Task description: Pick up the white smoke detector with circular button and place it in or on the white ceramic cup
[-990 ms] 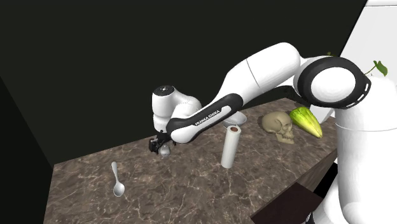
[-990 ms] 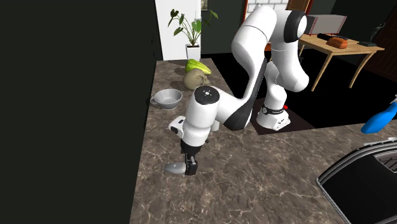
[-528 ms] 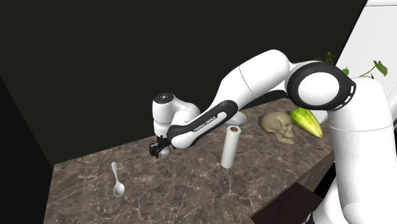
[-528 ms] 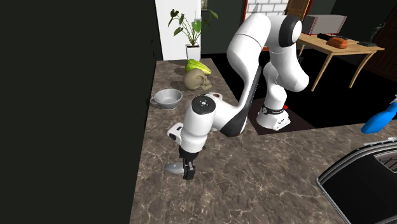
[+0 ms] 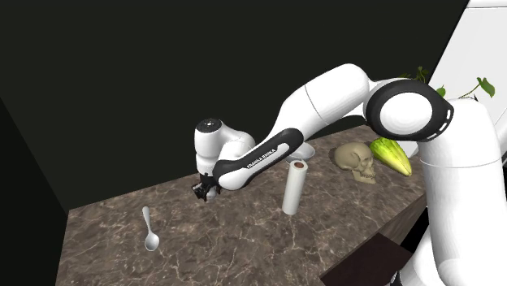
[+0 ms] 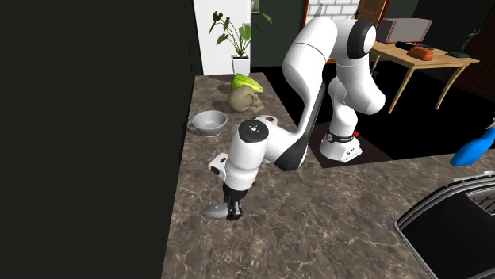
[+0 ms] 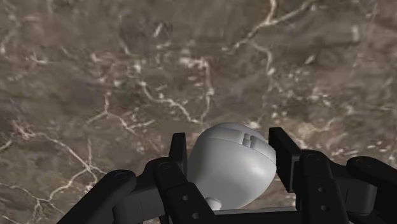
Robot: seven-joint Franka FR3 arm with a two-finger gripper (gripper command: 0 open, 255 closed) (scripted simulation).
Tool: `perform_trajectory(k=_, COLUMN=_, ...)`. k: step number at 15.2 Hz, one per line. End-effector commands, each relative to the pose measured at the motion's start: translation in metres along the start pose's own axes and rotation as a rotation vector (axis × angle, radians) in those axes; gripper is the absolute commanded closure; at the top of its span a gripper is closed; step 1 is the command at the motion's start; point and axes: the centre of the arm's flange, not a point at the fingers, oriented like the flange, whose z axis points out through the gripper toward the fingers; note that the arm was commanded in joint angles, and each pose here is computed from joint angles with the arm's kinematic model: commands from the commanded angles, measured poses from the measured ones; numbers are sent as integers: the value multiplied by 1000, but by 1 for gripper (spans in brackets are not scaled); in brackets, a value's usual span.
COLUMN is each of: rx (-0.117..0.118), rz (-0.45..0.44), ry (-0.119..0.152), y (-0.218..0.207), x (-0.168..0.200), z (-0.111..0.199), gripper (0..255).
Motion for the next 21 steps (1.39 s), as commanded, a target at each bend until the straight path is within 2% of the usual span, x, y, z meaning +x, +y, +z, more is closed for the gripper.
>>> perform_trajectory(k=1, rx=0, rz=0, ry=0, y=0, x=0, z=0, gripper=255)
perform_trajectory(k=8, rx=0, rz=0, ry=0, y=0, x=0, z=0, gripper=255)
perform_trajectory(k=21, rx=0, rz=0, ry=0, y=6, x=14, z=-67, gripper=255)
